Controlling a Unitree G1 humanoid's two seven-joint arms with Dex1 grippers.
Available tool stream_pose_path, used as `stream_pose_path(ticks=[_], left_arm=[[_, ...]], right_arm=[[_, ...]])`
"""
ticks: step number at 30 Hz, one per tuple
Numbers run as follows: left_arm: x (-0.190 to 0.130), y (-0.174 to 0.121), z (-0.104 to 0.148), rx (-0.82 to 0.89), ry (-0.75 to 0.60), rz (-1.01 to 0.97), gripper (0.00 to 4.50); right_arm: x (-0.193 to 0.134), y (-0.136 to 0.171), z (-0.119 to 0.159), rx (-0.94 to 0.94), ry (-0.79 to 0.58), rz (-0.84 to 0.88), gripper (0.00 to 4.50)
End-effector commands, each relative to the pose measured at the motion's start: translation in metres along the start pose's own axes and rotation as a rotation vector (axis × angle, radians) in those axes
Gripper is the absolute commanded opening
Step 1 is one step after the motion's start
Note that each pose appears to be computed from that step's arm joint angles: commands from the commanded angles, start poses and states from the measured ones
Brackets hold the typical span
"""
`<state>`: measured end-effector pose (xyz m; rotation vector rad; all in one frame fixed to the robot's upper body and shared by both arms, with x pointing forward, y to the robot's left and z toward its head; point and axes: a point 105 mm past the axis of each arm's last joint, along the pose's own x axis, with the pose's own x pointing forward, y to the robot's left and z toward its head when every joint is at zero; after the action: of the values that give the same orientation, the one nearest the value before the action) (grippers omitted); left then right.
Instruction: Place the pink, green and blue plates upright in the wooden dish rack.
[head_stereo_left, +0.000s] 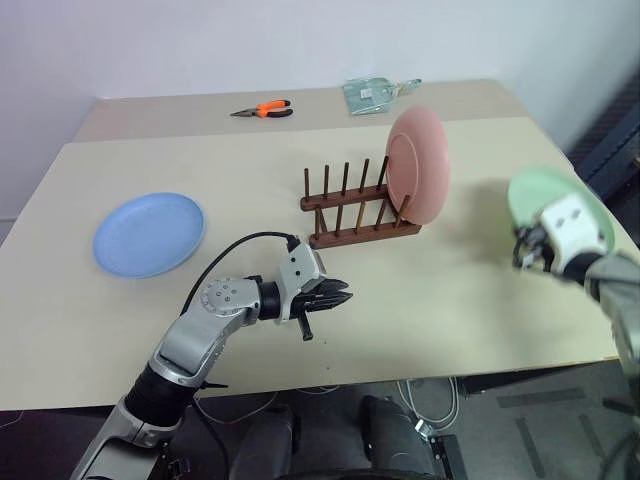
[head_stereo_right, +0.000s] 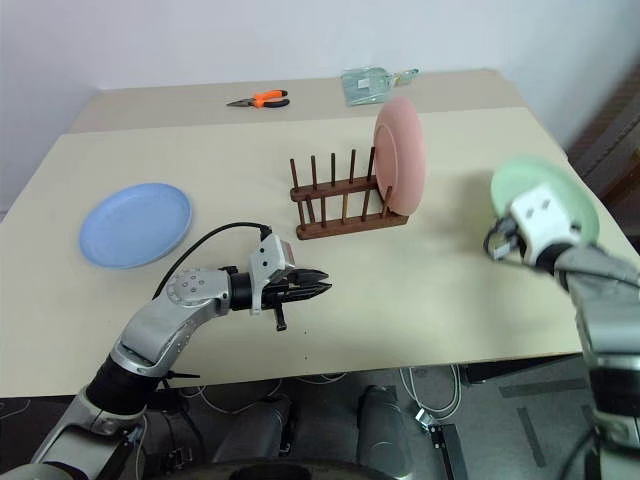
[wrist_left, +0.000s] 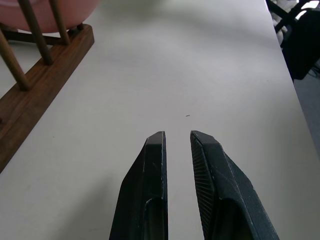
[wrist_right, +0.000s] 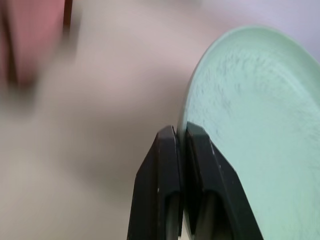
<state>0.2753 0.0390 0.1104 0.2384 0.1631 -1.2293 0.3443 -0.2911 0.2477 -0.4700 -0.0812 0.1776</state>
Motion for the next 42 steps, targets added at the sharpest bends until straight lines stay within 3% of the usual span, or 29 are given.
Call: stream_pose_path(ticks=[1, 5, 7, 10, 17, 30, 33, 38, 42], left_arm=[[-0.004, 0.001, 0.012, 0.015, -0.045, 0.010, 0.74], [-0.005, 0.002, 0.012, 0.001, -0.056, 0.014, 0.74], [-0.007, 0.004, 0.013, -0.003, -0.060, 0.016, 0.74], [-0.008, 0.005, 0.012, -0.006, -0.060, 0.021, 0.74], [-0.010, 0.004, 0.013, -0.011, -0.068, 0.028, 0.74], [-0.016, 0.001, 0.012, -0.021, -0.061, 0.030, 0.74], [-0.016, 0.001, 0.012, -0.017, -0.057, 0.033, 0.74], [-0.018, 0.003, 0.013, -0.012, -0.052, 0.043, 0.74], [-0.023, 0.013, 0.014, -0.016, -0.058, 0.101, 0.74]], right_arm=[[-0.011, -0.008, 0.105, 0.178, -0.417, 0.050, 0.04], [-0.032, 0.043, 0.173, 0.494, -0.665, 0.518, 0.04], [-0.039, 0.076, 0.186, 0.583, -0.678, 0.725, 0.04], [-0.032, 0.104, 0.193, 0.760, -0.649, 0.873, 0.04], [0.025, 0.127, 0.168, 1.101, -0.417, 0.821, 0.04], [0.058, 0.138, 0.122, 1.257, -0.208, 0.731, 0.04], [0.062, 0.137, 0.118, 1.227, -0.203, 0.700, 0.91], [0.060, 0.127, 0.128, 0.869, -0.305, 0.609, 3.32], [0.042, 0.113, 0.153, 0.497, -0.470, 0.574, 3.32]])
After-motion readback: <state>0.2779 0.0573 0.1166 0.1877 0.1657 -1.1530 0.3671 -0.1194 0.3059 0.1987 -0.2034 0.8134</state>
